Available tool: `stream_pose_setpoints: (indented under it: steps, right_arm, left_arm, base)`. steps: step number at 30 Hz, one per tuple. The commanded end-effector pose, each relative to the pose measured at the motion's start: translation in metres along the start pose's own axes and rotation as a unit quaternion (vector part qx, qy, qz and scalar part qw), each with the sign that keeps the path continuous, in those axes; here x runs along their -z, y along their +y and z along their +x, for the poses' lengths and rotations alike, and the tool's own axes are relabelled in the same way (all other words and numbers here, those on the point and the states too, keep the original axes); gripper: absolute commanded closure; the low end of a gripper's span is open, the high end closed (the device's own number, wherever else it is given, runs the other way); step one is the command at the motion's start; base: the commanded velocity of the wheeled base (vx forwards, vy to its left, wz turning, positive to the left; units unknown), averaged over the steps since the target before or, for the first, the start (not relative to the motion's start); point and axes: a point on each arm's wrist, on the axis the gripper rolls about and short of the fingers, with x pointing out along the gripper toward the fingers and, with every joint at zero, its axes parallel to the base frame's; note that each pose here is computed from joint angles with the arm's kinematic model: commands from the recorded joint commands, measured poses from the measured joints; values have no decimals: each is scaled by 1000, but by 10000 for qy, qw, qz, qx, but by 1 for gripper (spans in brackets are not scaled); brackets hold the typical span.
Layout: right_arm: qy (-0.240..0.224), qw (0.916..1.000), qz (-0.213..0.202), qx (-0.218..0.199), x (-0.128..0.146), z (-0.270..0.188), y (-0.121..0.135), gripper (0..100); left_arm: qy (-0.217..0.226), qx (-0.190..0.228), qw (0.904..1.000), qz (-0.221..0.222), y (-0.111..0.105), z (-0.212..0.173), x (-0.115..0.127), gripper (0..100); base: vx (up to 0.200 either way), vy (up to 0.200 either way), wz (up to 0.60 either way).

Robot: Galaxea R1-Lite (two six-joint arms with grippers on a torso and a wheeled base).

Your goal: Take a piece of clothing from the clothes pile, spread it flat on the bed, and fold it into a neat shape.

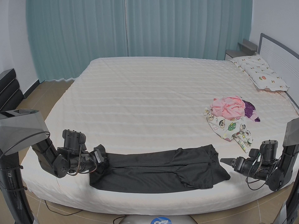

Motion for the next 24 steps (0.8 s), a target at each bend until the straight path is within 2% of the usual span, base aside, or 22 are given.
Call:
stream_pose_setpoints:
  steps: [1, 4, 10, 16, 24]
  right_arm:
    - [0, 10000, -6, -14, 0, -1, 1, 0]
    - [-6, 10000, -8, -18, 0, -1, 1, 0]
    - [-18, 10000, -13, -25, 0, -1, 2, 0]
    - [-18, 10000, -13, -25, 0, -2, 1, 0]
    - [-8, 10000, -11, -28, 0, -1, 1, 0]
  left_arm:
    - [-93, 98, 9998, 146, -18, -10, -2, 100]
    - [-66, 75, 9998, 188, -21, -9, 0, 100]
    - [-27, 37, 9998, 182, -20, -4, 2, 100]
    - [59, -26, 9998, 171, -16, -1, 6, 100]
    - [-107, -15, 9997, 237, -25, 1, 2, 100]
  base:
    - [0, -200, 0]
    - [0, -200, 0]
    - [0, 0, 0]
    - [-200, 0, 0]
    - [0, 0, 0]
